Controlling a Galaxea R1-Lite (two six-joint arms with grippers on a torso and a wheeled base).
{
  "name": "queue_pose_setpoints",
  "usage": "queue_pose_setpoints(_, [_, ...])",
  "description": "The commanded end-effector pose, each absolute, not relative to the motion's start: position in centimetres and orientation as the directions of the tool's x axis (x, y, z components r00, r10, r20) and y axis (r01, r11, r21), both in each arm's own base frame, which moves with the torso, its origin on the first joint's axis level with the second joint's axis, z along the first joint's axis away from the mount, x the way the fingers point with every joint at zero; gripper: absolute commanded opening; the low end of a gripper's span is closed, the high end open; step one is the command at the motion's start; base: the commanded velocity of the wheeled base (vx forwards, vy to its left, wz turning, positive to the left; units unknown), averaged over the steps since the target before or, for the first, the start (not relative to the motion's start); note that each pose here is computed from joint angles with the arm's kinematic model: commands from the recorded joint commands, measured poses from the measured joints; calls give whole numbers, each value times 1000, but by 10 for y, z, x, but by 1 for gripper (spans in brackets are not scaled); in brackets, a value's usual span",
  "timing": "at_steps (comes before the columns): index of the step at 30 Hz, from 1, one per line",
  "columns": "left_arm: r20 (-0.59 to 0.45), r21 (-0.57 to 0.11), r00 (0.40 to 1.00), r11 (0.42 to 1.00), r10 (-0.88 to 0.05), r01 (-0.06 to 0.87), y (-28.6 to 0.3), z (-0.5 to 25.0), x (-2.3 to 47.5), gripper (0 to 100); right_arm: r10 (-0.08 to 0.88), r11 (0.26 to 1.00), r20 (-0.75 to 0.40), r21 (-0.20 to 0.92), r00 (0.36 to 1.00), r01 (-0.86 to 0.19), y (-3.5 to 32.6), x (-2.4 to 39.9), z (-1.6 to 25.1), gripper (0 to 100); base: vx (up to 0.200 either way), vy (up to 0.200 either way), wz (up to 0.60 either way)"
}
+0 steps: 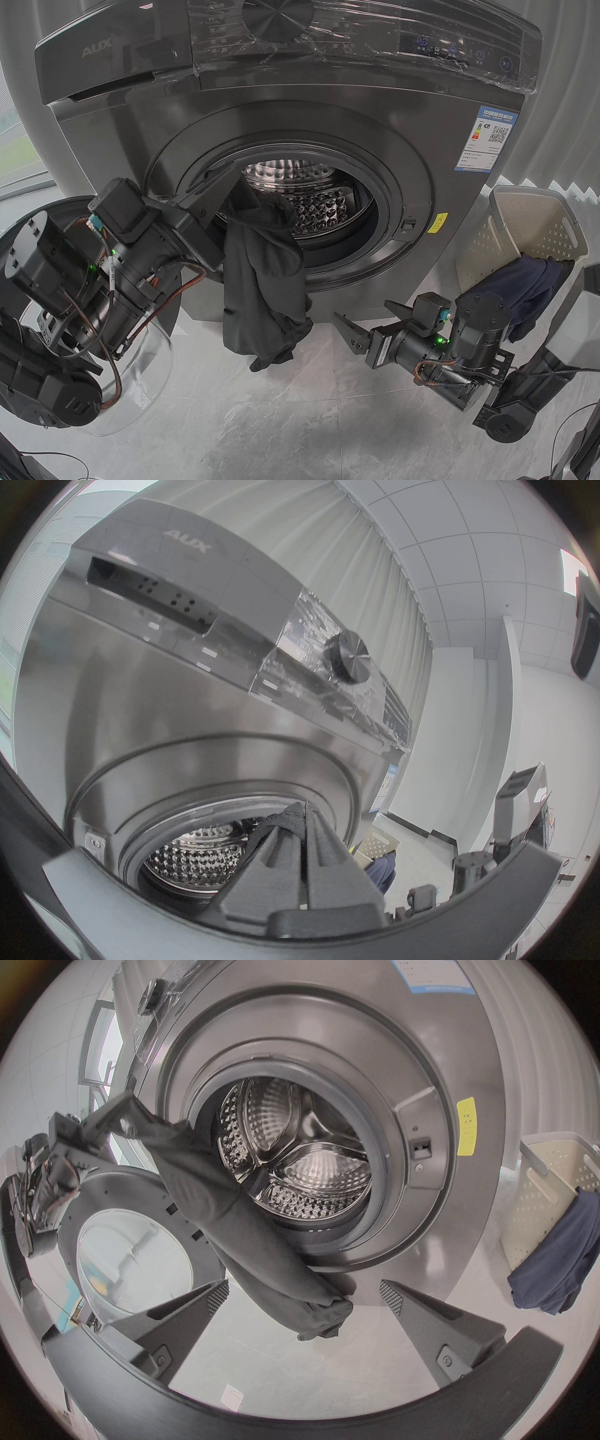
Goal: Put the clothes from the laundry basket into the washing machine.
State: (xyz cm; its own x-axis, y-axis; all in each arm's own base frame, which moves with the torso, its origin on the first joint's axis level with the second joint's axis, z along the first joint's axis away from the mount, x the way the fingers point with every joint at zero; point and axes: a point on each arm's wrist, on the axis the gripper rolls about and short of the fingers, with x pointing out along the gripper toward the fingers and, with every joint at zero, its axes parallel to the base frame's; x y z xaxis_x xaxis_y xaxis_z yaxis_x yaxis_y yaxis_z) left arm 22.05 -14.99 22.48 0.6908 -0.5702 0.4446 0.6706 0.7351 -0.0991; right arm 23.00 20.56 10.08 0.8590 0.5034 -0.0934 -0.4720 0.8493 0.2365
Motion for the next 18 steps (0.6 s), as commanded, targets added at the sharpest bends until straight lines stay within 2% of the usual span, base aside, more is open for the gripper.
queue_pose_setpoints(1, [474,-93,676,731,-565,676,-147,233,215,0,513,851,-153,224,845,-476,211,236,77,100,0,0,0])
queue_pose_setpoints(10, [479,-90,669,726,-569,682,-148,235,213,0,505,858,-183,216,843,-467,220,250,56,100,0,0,0])
queue_pose_setpoints(18, [480,-91,661,717,-577,691,-150,235,211,0,537,842,-212,190,816,-505,234,259,32,100,0,0,0])
